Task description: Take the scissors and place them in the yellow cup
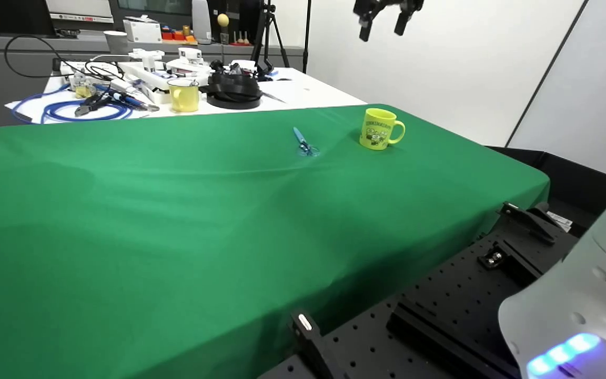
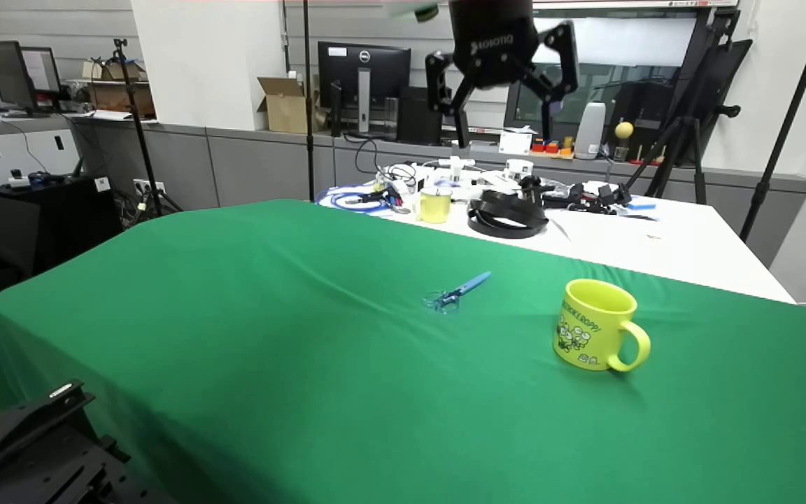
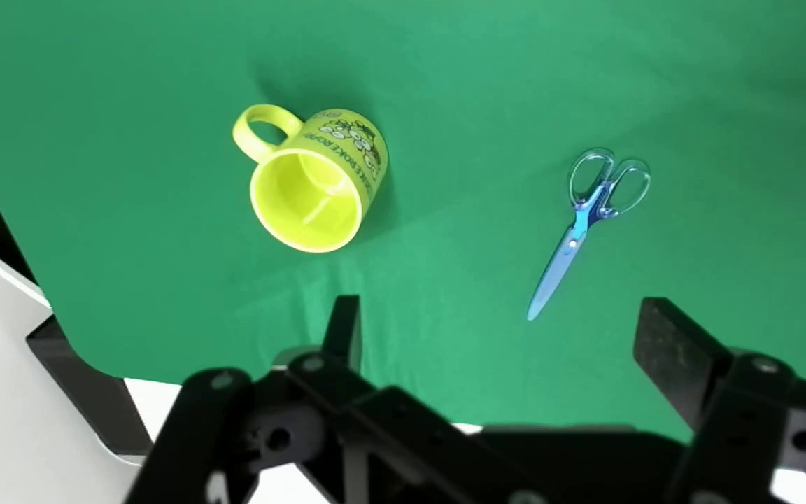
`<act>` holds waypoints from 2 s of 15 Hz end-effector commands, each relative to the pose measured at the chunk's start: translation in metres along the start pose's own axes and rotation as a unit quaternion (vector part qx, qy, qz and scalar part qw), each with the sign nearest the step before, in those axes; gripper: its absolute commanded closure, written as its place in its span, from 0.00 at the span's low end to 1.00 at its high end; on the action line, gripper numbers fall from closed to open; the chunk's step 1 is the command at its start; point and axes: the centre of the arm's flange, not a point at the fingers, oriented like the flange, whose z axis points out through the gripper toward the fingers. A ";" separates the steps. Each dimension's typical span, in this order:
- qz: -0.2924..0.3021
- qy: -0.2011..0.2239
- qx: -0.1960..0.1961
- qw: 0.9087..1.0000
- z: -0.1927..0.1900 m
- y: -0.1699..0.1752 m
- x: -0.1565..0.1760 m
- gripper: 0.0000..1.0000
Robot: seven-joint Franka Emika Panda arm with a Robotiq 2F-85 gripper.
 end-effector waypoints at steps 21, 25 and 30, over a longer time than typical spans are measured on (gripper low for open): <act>0.146 -0.061 0.081 0.984 0.263 -0.090 0.139 0.00; 0.154 -0.071 0.078 0.982 0.271 -0.089 0.131 0.00; 0.153 -0.077 0.078 0.982 0.278 -0.092 0.125 0.00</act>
